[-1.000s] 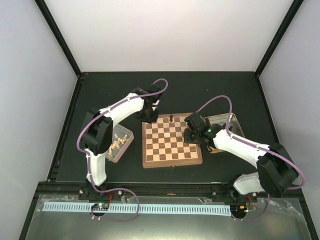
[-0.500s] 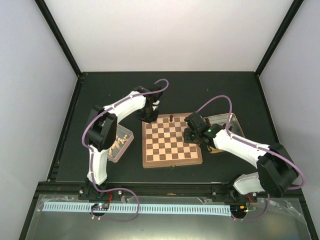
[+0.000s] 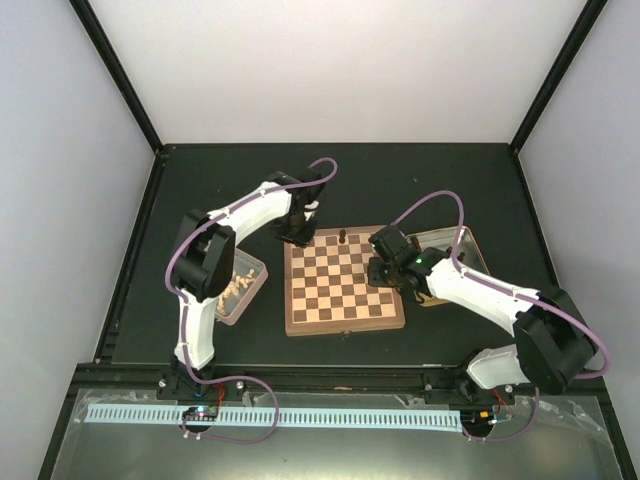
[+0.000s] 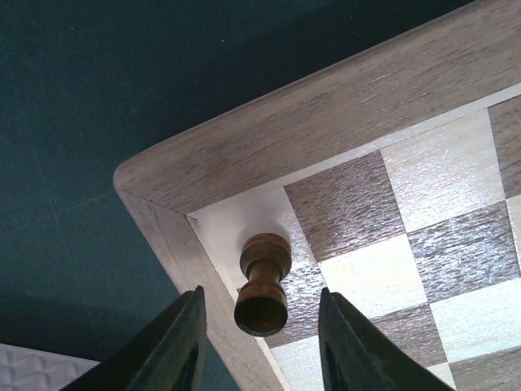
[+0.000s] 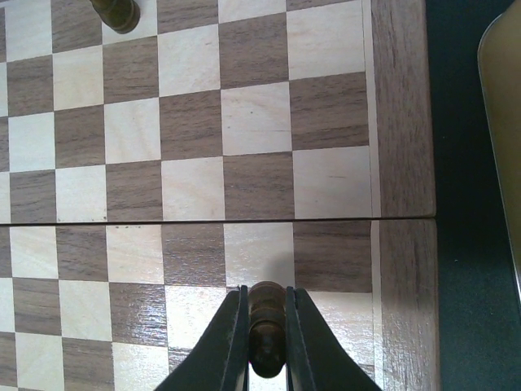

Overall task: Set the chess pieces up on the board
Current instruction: Place the chess piece on the chessboard.

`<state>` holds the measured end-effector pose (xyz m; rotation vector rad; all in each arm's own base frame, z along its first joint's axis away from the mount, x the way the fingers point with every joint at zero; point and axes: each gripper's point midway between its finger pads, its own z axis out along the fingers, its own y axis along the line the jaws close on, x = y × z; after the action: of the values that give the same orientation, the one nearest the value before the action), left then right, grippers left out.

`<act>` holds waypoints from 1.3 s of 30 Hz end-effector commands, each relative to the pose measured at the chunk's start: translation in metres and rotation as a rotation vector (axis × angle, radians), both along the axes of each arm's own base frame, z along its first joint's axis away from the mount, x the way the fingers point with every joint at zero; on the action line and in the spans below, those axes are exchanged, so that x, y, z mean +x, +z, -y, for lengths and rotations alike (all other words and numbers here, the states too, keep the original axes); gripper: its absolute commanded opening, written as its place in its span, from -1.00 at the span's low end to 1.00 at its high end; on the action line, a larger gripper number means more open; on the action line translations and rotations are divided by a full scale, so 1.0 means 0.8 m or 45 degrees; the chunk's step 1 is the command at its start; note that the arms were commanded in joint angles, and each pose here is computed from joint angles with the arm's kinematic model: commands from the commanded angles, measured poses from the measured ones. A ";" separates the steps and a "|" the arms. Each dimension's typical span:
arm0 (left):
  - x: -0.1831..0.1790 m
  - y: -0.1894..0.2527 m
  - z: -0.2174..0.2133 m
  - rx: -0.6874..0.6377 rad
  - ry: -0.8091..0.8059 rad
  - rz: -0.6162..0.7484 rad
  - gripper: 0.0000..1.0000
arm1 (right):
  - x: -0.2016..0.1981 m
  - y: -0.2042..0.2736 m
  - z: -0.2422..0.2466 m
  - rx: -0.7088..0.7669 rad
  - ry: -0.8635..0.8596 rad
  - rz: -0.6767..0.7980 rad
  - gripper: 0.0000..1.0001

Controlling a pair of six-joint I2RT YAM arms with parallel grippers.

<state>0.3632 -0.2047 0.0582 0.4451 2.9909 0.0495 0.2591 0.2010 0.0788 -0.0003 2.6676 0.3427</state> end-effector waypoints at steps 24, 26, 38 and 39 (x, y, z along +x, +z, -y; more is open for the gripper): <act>-0.024 0.204 -0.029 -0.376 0.081 0.561 0.12 | 0.032 -0.004 -0.022 -0.313 0.108 0.049 -0.40; -0.024 0.212 -0.031 -0.391 0.079 0.585 0.13 | 0.030 -0.005 -0.023 -0.304 0.103 0.035 -0.36; -0.025 0.210 -0.035 -0.408 0.070 0.584 0.15 | 0.018 -0.010 -0.025 -0.268 0.089 -0.032 -0.42; -0.025 0.211 -0.035 -0.409 0.070 0.585 0.15 | 0.018 -0.009 -0.024 -0.268 0.088 -0.035 -0.44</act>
<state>0.3417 -0.1762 0.2151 0.2640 2.5372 -0.2470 0.2752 0.2172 0.0650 -0.1802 2.7184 0.0570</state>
